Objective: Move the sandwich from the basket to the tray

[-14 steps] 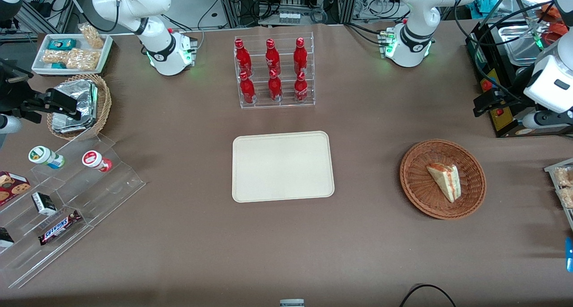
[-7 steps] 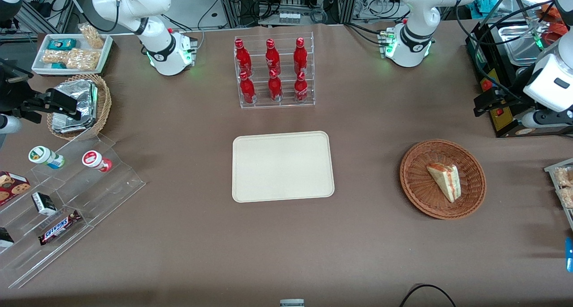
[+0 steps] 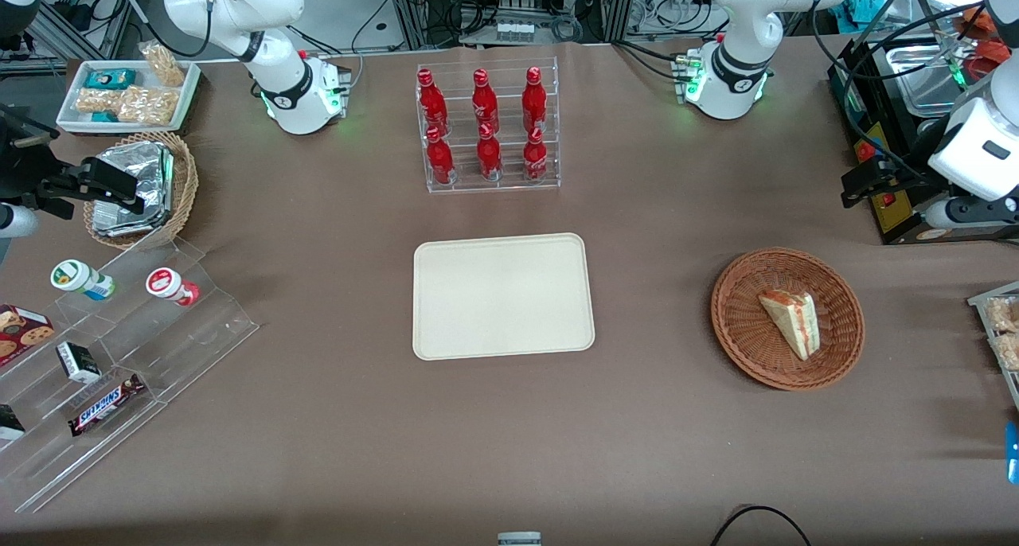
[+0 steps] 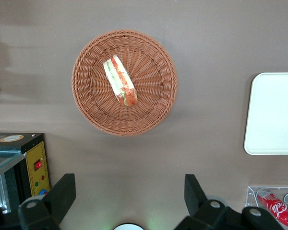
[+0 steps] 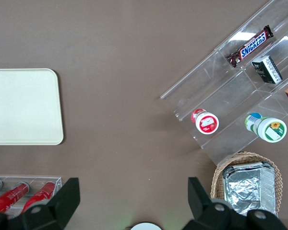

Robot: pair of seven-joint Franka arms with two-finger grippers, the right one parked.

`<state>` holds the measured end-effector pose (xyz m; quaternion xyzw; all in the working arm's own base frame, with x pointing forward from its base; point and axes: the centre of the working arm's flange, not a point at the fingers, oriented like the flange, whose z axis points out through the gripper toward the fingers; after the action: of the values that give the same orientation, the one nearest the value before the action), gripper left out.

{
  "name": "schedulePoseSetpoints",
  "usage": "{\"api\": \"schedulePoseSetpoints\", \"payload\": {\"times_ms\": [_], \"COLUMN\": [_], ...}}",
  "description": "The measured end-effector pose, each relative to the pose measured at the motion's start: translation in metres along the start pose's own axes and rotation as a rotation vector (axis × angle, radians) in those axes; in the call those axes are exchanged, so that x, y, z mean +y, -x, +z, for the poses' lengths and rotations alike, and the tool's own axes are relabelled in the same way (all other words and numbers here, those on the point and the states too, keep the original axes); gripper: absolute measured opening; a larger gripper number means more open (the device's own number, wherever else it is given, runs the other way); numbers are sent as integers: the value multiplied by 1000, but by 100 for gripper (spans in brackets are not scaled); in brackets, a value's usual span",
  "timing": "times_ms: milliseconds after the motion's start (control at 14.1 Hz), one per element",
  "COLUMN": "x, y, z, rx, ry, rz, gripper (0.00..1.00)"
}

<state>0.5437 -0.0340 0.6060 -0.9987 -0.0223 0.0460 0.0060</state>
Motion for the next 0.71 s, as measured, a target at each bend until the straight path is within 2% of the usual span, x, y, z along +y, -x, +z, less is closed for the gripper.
{"api": "schedulePoseSetpoints", "payload": {"times_ms": [283, 354, 495, 707], "x": [0, -2, -4, -6], "y": [-8, -14, -28, -38], "z": [56, 75, 116, 176], "rx": [-89, -86, -52, -3], "ry": [-19, -36, -71, -75], "rz": [2, 4, 14, 24], "gripper": [100, 100, 100, 100]}}
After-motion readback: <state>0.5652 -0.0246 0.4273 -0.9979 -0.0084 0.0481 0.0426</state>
